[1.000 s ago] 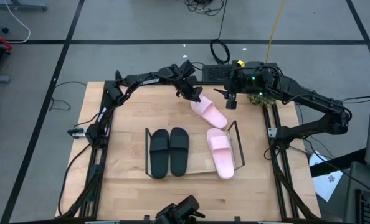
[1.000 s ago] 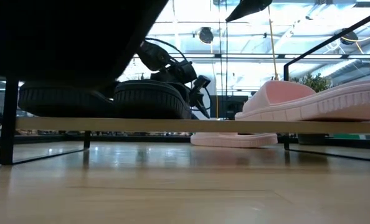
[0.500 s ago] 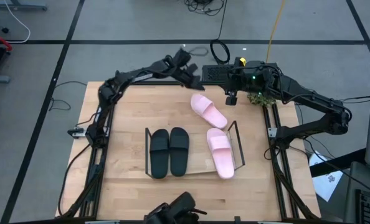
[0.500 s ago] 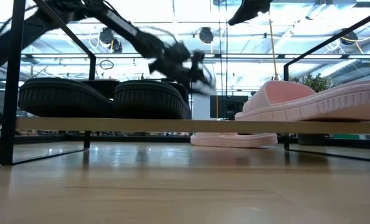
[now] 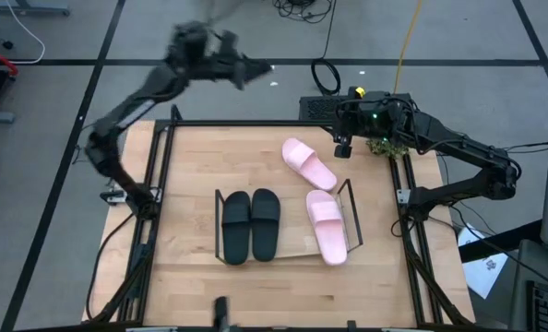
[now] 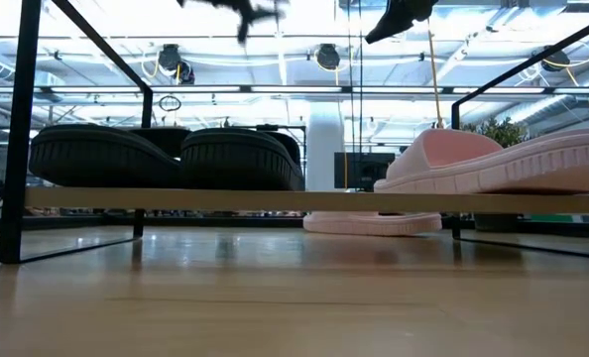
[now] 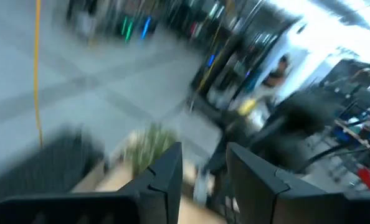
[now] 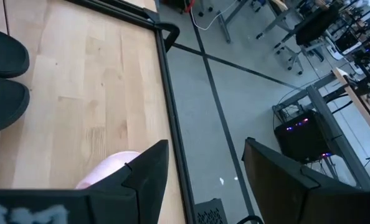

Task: Pick and place slides into the shelf
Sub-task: Put the pink slides on the shelf

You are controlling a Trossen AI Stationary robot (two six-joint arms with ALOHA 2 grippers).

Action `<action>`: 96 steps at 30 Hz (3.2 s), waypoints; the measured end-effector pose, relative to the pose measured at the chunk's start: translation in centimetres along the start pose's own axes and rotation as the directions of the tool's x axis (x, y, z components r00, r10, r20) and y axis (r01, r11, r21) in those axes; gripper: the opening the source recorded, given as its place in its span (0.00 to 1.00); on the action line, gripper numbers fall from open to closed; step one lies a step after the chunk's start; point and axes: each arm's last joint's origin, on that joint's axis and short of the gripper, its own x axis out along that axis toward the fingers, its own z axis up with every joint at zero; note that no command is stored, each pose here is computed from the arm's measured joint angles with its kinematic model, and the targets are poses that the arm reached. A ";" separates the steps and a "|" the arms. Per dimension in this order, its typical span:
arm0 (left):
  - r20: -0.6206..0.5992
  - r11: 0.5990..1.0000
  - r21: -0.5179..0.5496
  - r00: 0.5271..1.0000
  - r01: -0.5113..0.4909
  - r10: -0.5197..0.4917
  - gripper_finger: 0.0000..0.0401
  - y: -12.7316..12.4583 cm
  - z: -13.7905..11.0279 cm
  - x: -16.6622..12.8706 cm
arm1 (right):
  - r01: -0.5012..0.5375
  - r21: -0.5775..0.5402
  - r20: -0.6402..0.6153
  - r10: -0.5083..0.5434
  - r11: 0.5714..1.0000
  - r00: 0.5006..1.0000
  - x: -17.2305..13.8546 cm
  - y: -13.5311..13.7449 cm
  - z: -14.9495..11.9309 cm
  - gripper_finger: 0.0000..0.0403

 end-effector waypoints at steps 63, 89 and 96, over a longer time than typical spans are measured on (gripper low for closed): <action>-0.441 0.572 -0.811 0.774 -0.126 -0.455 0.30 18.3 -19.4 16.1 | 0.016 0.061 -0.044 -0.013 0.998 0.999 0.0 0.1 -0.3 0.49; -0.636 0.622 -0.683 0.730 -0.383 -0.249 0.30 16.7 -22.7 16.2 | 0.009 0.053 -0.048 -0.006 0.999 0.999 0.0 0.1 -0.4 0.49; -0.657 0.633 -0.651 0.730 -0.420 -0.192 0.30 16.5 -23.0 16.4 | 0.008 0.051 -0.048 -0.006 0.999 0.999 0.0 0.1 -0.4 0.49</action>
